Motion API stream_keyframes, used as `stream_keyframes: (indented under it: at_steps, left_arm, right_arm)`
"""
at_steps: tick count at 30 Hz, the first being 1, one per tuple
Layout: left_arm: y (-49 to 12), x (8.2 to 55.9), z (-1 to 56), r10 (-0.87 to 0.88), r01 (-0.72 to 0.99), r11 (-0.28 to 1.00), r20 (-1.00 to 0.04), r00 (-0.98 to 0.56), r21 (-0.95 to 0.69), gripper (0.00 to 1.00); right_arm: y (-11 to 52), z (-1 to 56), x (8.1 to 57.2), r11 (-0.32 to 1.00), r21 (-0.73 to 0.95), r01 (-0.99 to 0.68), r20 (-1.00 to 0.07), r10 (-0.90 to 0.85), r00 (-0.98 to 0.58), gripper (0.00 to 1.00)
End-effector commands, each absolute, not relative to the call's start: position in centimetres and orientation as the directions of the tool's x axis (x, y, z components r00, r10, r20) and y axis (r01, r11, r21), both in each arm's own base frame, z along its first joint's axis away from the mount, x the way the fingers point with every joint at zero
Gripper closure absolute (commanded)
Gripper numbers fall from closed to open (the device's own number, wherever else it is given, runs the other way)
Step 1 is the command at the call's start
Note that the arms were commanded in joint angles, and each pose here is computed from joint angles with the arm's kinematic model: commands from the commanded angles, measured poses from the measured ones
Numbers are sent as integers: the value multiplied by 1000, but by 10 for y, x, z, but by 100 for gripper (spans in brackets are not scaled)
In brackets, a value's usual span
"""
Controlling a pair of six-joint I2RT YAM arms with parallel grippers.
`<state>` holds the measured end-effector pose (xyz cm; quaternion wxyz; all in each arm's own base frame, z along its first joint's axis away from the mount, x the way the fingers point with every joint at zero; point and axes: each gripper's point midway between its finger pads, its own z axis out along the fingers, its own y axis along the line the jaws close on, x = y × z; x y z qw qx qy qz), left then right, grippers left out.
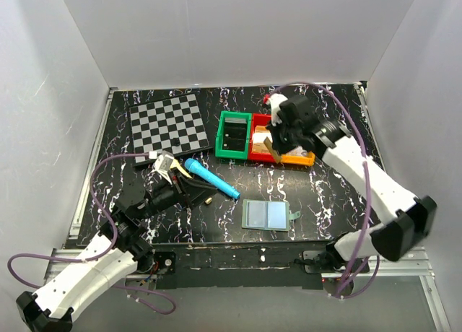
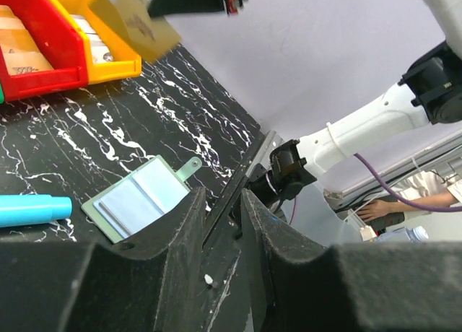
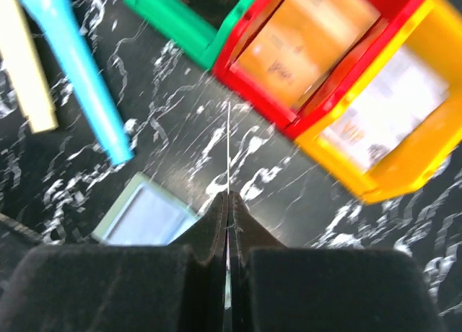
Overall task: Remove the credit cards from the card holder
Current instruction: Place the credit card in the storage box.
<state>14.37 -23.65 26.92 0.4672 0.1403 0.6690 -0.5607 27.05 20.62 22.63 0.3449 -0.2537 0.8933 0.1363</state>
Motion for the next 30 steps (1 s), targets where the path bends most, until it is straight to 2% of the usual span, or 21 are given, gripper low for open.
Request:
stream_keyframes:
  at_steps: [1, 4, 6, 9, 15, 18, 23, 26, 30]
  left_arm:
    - [-229, 144, 263, -337, 697, 372, -788, -515, -614, 74]
    - [-226, 142, 256, -320, 690, 387, -791, -522, -612, 74]
    - [-225, 143, 252, -316, 681, 401, -790, -525, -613, 74]
    - [-225, 145, 248, -313, 670, 413, -787, -531, -617, 73]
    - [-229, 147, 235, -281, 653, 425, -777, -563, -627, 73]
    - [-230, 146, 226, -258, 641, 430, -767, -587, -636, 71]
    - [-230, 146, 222, -255, 628, 433, -757, -602, -646, 71]
    - [-229, 147, 219, -255, 618, 446, -753, -606, -648, 71]
    - [-228, 147, 214, -252, 605, 457, -748, -614, -652, 71]
  right_arm:
    - [206, 263, 318, 720, -200, -664, -704, -577, -414, 99]
    - [221, 265, 340, 597, -269, -755, -720, -646, -254, 99]
    - [232, 245, 337, 461, -200, -865, -684, -697, -214, 99]
    - [226, 222, 350, 390, -140, -910, -676, -710, -200, 99]
    - [225, 194, 364, 331, -40, -943, -673, -706, -220, 99]
    - [228, 188, 384, 368, -50, -929, -672, -700, -241, 99]
    - [237, 180, 395, 303, -66, -951, -671, -719, -182, 99]
    - [231, 164, 391, 240, -82, -967, -630, -765, -136, 99]
    - [222, 145, 391, 244, -63, -968, -590, -791, -161, 99]
